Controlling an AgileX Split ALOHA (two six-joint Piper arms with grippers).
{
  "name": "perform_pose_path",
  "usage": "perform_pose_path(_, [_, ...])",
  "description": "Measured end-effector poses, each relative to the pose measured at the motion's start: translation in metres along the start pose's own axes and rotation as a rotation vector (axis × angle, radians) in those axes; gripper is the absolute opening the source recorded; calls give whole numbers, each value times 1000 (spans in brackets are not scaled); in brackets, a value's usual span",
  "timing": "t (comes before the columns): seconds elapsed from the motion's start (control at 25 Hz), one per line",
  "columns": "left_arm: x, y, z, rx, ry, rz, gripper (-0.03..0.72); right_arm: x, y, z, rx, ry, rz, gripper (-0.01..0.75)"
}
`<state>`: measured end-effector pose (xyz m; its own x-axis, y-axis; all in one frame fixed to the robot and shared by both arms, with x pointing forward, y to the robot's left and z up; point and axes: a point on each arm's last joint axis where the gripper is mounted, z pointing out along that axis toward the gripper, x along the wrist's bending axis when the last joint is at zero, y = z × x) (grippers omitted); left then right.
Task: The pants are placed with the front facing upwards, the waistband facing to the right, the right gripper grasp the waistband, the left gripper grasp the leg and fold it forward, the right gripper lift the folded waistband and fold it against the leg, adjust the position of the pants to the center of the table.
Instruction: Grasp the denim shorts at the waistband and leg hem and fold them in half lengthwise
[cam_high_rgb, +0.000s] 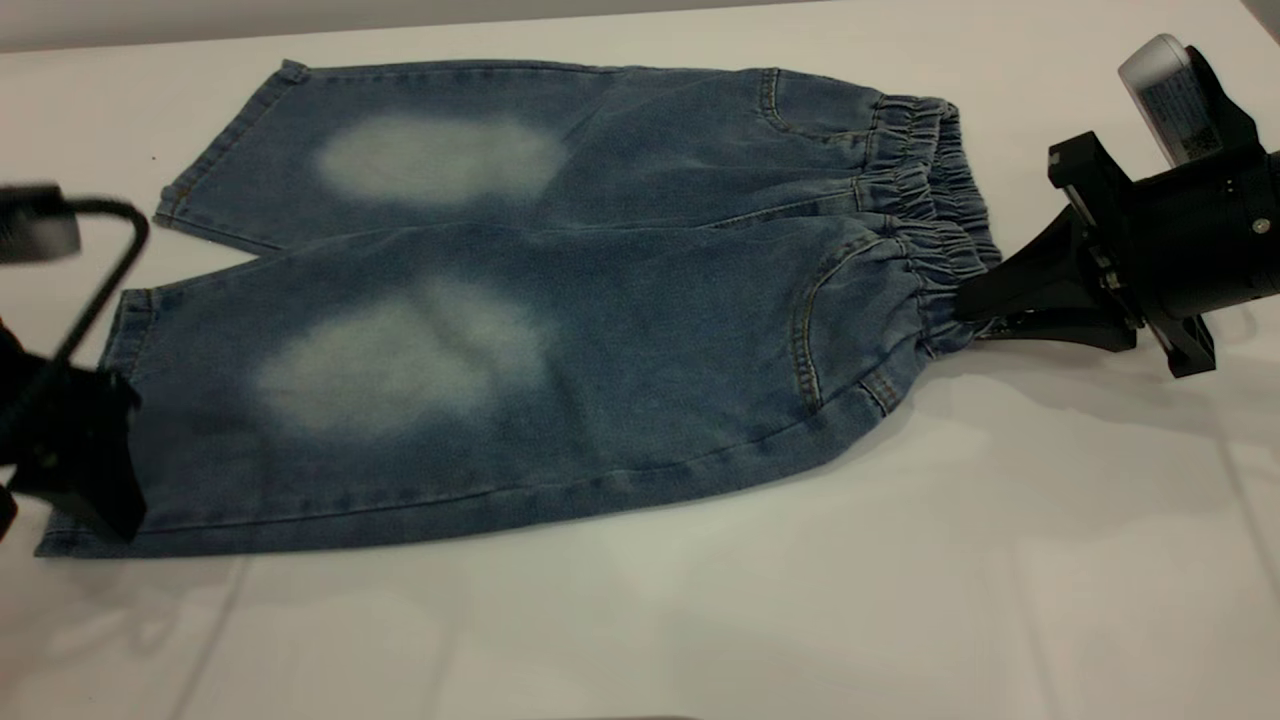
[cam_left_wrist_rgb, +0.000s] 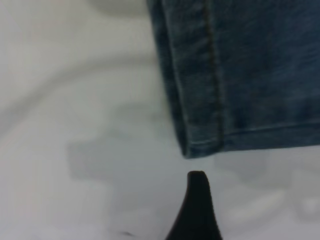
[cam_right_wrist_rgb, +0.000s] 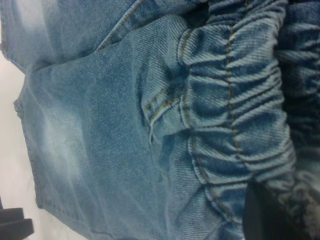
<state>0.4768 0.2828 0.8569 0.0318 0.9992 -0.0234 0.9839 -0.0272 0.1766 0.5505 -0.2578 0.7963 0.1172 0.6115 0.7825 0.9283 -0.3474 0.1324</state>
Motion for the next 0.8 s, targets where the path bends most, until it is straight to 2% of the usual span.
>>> perform_pose_path(0.32, [20,2,11,-15,31,-41,547,0,0,0,4,0,6,39])
perform_pose_path(0.6, [22,5,12,-52,33,-49,547,0,0,0,5,0,6,39])
perform_pose_path(0.8, [22,0,26,-8,32,-55,547,0,0,0,5,0,6,38])
